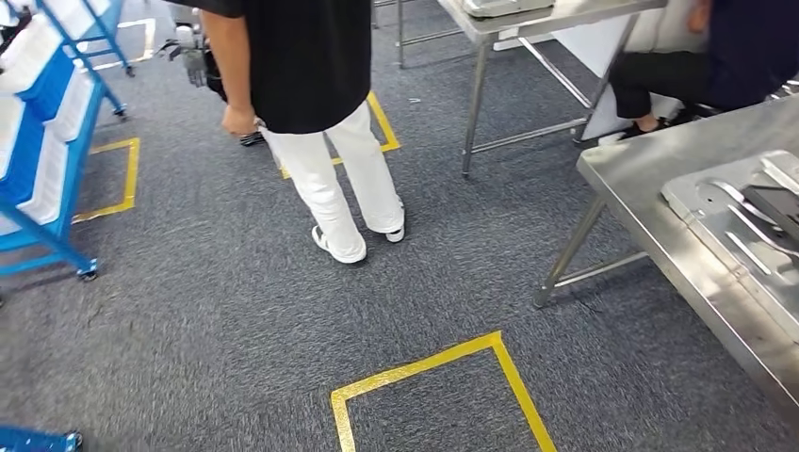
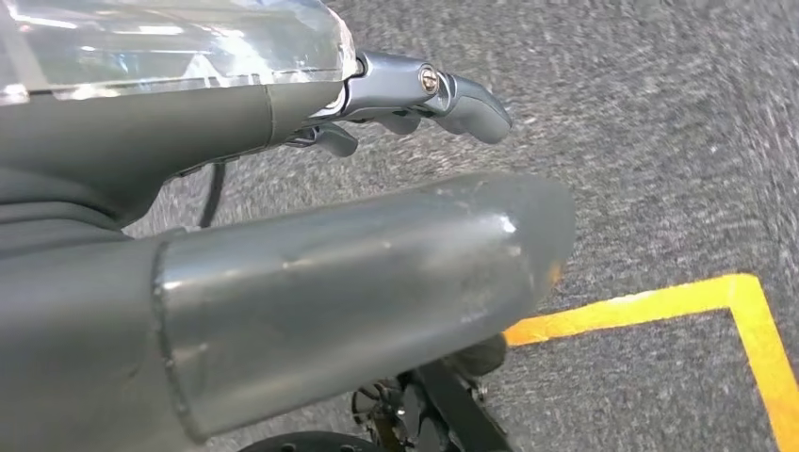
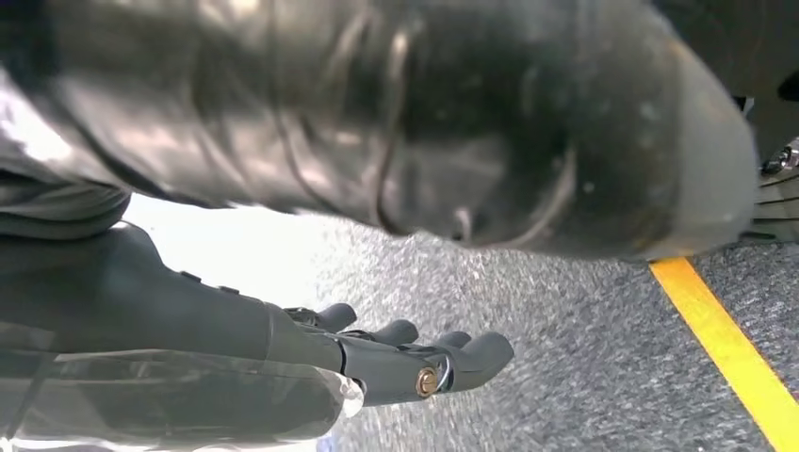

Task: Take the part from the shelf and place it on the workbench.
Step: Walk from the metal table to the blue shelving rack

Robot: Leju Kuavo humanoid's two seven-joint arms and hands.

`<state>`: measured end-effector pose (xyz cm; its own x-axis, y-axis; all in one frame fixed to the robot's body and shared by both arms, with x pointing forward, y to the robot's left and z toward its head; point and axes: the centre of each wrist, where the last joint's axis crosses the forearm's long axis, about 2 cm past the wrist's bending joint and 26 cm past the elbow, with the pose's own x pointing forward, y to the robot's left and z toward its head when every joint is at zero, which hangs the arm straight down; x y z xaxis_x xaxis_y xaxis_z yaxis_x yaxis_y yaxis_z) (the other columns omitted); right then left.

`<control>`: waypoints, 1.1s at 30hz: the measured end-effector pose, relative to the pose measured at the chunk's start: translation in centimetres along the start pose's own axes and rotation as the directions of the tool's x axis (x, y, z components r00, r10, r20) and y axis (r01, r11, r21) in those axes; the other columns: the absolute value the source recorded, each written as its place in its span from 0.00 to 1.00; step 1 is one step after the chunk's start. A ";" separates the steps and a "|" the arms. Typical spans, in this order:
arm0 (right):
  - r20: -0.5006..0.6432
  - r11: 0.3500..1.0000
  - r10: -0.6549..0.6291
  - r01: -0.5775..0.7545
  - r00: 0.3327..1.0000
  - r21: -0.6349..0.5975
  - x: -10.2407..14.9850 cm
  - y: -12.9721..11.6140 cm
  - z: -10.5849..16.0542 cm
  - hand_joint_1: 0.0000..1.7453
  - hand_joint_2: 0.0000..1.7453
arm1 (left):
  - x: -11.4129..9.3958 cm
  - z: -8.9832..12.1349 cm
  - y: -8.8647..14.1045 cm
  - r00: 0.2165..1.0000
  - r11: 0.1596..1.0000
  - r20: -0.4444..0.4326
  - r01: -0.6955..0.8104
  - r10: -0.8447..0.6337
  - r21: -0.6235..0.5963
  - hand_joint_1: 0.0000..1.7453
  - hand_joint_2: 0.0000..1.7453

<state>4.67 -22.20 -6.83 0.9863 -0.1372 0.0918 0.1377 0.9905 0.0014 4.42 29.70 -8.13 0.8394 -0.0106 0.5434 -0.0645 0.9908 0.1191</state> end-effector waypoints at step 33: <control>-0.011 0.997 -0.067 0.067 0.998 -0.025 -0.4 0.4 0.3 0.00 0.00 | -0.8 -0.8 0.9 1.000 0.999 -0.009 0.031 -0.030 0.045 0.00 0.00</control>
<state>4.27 -21.71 -6.57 0.9757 -0.2038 0.0805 0.2057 0.9785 -0.0170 4.09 30.75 -9.08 0.8456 -0.0395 0.5324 -0.0629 0.9829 0.1729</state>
